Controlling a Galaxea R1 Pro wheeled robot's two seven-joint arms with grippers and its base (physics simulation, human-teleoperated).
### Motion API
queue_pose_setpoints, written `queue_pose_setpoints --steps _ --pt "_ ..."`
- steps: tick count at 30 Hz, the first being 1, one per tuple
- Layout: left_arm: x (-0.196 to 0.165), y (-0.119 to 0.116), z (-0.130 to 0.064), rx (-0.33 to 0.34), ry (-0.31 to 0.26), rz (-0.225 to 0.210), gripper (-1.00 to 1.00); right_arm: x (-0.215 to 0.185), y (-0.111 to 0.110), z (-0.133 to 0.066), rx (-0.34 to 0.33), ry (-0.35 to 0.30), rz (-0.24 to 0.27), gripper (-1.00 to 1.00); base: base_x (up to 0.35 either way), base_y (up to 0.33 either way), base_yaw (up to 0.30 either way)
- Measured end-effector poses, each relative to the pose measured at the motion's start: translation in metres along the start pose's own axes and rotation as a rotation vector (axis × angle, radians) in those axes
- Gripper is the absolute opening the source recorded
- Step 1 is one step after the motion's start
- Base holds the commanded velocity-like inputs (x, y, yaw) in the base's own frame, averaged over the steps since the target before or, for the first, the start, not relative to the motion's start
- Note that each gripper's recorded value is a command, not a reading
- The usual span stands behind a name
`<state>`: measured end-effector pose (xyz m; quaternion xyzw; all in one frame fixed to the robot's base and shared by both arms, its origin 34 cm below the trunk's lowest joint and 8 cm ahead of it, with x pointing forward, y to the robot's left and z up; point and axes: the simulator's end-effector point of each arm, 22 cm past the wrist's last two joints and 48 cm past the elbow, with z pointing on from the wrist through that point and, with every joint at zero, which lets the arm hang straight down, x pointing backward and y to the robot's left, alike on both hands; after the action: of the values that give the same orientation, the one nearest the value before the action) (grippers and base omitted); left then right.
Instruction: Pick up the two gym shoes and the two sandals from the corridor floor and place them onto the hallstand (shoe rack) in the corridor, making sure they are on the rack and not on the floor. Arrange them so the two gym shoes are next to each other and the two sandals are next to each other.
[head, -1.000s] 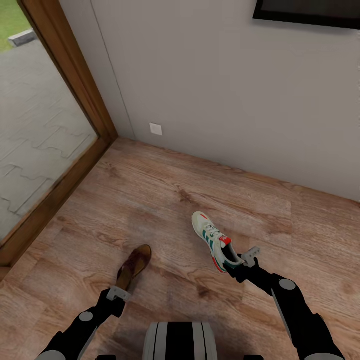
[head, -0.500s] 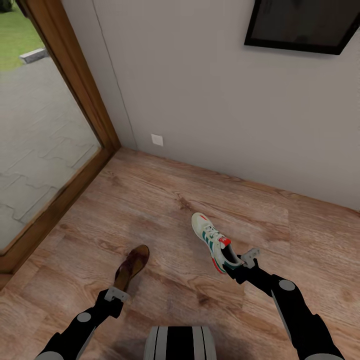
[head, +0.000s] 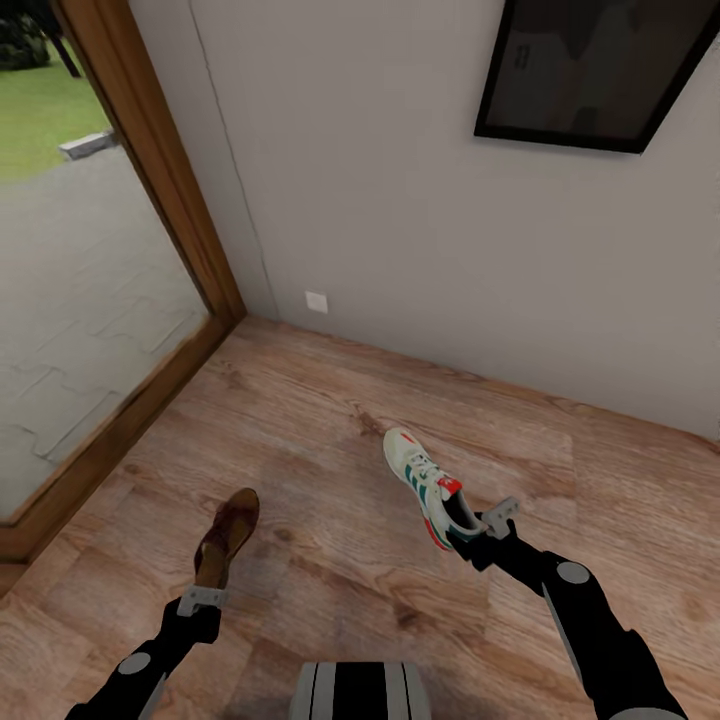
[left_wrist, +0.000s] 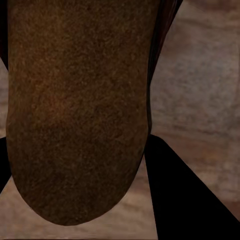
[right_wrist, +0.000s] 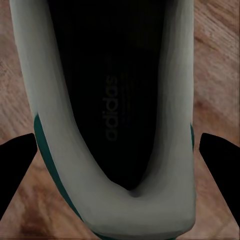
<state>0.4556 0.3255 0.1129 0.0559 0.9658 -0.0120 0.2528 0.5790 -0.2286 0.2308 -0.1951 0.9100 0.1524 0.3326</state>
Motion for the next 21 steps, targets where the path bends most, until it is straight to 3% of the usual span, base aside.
queue_pose_setpoints --steps 5,8,13,21 --pt "0.0 0.011 -0.011 -0.032 -0.026 -0.04 -1.0 0.009 -0.002 -0.003 0.016 0.003 0.004 -1.0 0.0 0.0 0.0" --pt "-0.001 0.017 -0.018 -0.049 -0.041 -0.063 -1.0 0.016 -0.013 -0.004 0.075 -0.007 0.002 -1.0 0.0 0.0 0.0" --pt "-0.003 0.026 -0.03 -0.078 -0.085 -0.089 -1.0 0.034 -0.041 -0.011 0.247 -0.037 -0.002 -1.0 0.0 0.0 0.0" --pt "0.002 0.037 -0.049 -0.111 -0.123 -0.123 -1.0 0.07 -0.046 -0.025 0.363 -0.061 0.008 -1.0 0.0 0.0 0.0"
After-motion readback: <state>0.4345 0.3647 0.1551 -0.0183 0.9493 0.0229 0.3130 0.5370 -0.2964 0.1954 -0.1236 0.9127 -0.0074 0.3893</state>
